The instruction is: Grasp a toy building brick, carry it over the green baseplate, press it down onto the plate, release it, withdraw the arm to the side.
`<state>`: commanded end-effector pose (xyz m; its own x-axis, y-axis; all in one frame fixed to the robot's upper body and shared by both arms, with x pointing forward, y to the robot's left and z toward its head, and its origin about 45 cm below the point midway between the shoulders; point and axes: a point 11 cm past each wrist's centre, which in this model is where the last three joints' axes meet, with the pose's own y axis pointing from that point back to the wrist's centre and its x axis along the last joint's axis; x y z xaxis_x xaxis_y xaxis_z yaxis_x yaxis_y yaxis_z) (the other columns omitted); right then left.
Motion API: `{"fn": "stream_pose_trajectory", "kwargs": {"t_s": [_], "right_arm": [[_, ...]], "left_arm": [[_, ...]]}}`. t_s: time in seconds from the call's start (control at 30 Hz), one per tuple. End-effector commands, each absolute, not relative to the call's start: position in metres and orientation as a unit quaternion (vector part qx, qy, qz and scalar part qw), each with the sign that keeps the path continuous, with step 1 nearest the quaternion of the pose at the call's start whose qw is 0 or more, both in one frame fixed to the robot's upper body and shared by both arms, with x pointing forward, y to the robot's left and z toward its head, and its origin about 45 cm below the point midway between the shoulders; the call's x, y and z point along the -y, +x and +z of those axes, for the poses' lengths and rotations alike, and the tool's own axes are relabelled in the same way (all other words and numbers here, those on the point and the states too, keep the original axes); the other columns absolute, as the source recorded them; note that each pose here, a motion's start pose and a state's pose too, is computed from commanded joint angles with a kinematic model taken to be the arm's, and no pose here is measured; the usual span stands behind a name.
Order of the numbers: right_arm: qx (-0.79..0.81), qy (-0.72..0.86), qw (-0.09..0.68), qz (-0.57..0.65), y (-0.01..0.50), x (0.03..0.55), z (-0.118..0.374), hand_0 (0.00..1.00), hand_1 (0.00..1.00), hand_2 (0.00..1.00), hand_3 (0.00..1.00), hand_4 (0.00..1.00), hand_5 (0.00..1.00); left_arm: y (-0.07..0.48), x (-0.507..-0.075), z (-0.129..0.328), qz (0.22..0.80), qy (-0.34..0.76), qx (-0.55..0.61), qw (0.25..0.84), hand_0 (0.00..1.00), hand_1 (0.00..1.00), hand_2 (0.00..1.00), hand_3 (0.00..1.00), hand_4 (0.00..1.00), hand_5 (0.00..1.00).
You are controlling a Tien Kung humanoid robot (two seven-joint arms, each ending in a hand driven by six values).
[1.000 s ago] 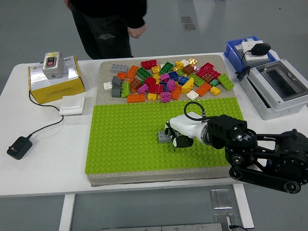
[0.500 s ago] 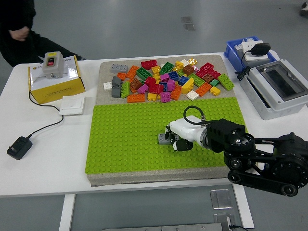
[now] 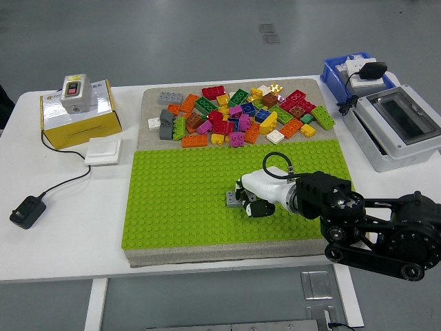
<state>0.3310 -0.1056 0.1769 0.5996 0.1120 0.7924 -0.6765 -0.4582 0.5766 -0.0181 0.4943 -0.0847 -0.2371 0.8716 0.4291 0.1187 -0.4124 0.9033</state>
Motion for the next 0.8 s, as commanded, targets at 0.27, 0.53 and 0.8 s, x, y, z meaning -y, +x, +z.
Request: {"fn": "stream_pose_trajectory", "kwargs": {"t_s": [0.27,0.53,0.8], "right_arm": [[0.204,0.766,0.464,0.395,0.334,0.104,0.188,0.029,0.182,0.747,0.703,0.122,0.354],[0.215,0.766,0.461,0.394,0.34,0.106,0.19,0.029,0.181,0.745,0.701,0.129,0.363],[0.209,0.759,0.474,0.395,0.34,0.112,0.181,0.026,0.18,0.734,0.696,0.149,0.366]], "left_arm": [[-0.019,-0.494,-0.085,0.64,0.544,-0.457,0.293,0.667,0.653,0.614,0.726,0.366,0.569],[-0.018,-0.493,-0.085,0.64,0.544,-0.456,0.295,0.667,0.654,0.614,0.726,0.368,0.569],[-0.019,-0.494,-0.085,0.639,0.544,-0.457,0.294,0.667,0.653,0.614,0.727,0.37,0.567]]}}
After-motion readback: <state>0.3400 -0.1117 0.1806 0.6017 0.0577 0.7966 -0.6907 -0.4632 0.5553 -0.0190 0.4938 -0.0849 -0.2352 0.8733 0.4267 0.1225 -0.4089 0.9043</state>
